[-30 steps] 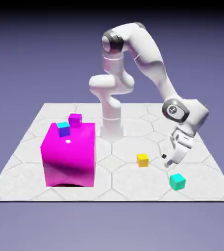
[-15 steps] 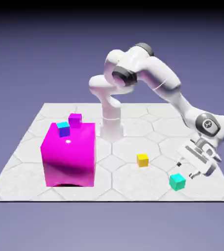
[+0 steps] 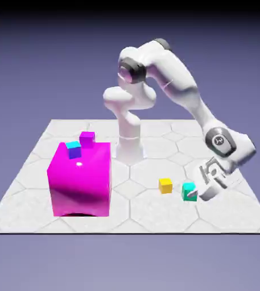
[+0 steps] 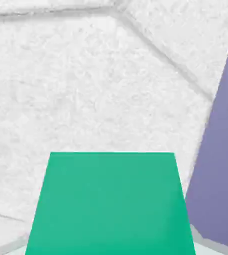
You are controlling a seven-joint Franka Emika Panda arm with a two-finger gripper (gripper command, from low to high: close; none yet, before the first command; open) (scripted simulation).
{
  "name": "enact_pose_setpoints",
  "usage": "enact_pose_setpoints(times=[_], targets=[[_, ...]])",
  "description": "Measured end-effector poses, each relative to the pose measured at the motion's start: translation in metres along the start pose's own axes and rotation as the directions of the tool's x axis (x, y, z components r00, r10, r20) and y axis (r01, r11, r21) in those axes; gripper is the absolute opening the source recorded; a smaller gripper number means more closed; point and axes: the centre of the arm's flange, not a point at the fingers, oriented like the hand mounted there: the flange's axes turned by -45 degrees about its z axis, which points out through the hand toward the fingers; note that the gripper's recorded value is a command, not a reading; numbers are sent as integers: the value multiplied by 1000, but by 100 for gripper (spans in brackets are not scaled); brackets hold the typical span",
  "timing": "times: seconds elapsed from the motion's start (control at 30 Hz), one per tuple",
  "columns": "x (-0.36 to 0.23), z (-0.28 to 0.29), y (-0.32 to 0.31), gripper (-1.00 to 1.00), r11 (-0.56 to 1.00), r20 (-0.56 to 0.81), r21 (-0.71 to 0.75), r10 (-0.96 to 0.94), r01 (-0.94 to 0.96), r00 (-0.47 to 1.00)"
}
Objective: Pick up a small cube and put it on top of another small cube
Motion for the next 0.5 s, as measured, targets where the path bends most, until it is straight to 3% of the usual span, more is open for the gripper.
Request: enact_pose_setpoints(times=[0.1,0.23,0.37,0.5], targets=[[-52,27,30,-100,960,48,131,242,-246,969],[-126,59,59,-100,781,153,285,535,-556,831],[-204,89,75,-100,466,303,400,745,-789,594],[-279,115,78,-100,79,475,446,823,-891,311]])
